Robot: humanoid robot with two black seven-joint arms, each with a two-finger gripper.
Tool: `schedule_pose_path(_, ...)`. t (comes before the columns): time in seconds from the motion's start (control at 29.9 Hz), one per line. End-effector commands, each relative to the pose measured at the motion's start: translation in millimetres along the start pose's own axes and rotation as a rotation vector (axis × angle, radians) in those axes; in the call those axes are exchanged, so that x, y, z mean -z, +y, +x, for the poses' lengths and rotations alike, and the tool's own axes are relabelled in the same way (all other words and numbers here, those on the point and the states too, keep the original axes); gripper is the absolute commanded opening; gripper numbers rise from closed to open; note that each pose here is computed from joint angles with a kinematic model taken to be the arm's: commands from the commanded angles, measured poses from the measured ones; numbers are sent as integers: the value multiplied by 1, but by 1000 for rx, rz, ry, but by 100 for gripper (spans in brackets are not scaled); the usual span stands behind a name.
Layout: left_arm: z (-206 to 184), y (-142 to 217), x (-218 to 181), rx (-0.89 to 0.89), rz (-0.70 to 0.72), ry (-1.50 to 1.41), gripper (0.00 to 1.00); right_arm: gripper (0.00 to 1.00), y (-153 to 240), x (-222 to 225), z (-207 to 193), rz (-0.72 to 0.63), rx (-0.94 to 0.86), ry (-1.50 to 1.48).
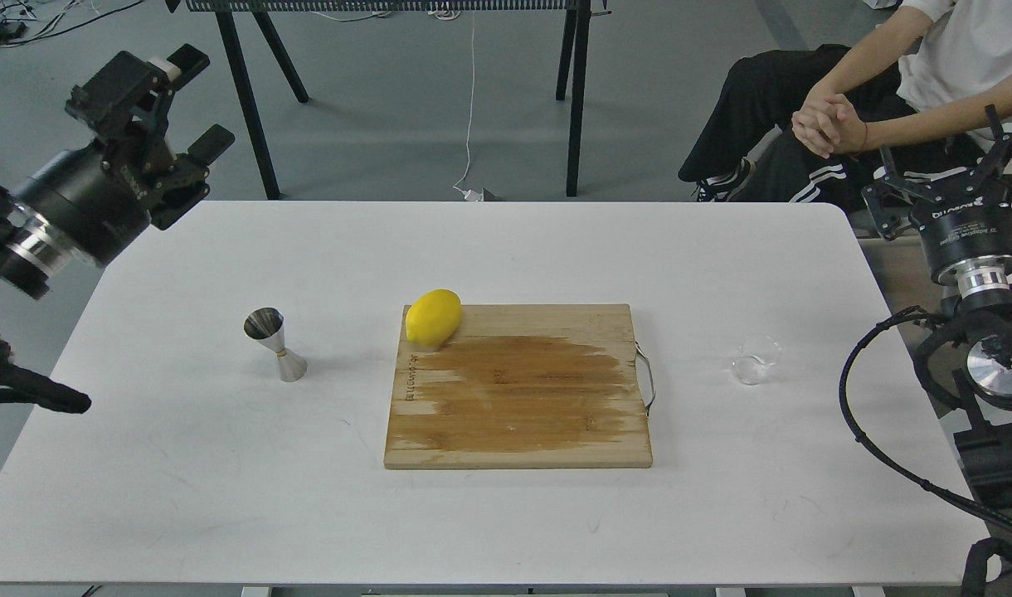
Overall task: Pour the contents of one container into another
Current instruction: 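Lower the left gripper toward the metal jigger on the table, then close the left gripper around the metal jigger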
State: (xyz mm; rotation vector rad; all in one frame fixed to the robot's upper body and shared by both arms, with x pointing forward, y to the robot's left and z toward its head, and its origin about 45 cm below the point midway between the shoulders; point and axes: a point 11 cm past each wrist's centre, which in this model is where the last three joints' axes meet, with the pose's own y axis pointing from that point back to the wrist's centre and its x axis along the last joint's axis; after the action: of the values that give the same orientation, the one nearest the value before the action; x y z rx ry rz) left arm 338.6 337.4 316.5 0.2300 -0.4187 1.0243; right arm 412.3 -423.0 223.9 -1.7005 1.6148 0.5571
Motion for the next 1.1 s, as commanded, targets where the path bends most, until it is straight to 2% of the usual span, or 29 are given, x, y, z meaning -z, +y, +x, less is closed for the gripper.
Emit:
schedule_pose_path(0.0, -19, 24, 32, 79, 100, -281, 98, 100, 0, 1, 0, 0, -1, 2)
schedule_pose_path(0.17, -28, 53, 66, 74, 175, -508, 98, 100, 4, 4, 5, 1, -11, 12)
schedule_pose_path(0.27, -37, 78, 100, 128, 248, -656, 98, 100, 6, 4, 9, -1, -20, 14)
schedule_pose_path(0.5, -61, 108, 175, 206, 333, -942, 96, 100, 8, 4, 10, -3, -22, 15)
schedule_pose_path(0.67, -83, 93, 205, 230, 326, -1044, 95, 100, 8, 4, 10, -2, -24, 15)
schedule_pose_path(0.83, -93, 61, 215, 219, 315, -1065, 92, 100, 8, 3, 11, -4, -25, 15)
schedule_pose_path(1.07, -108, 54, 237, 294, 351, -1076, 92, 100, 8, 6, 11, 5, -27, 14)
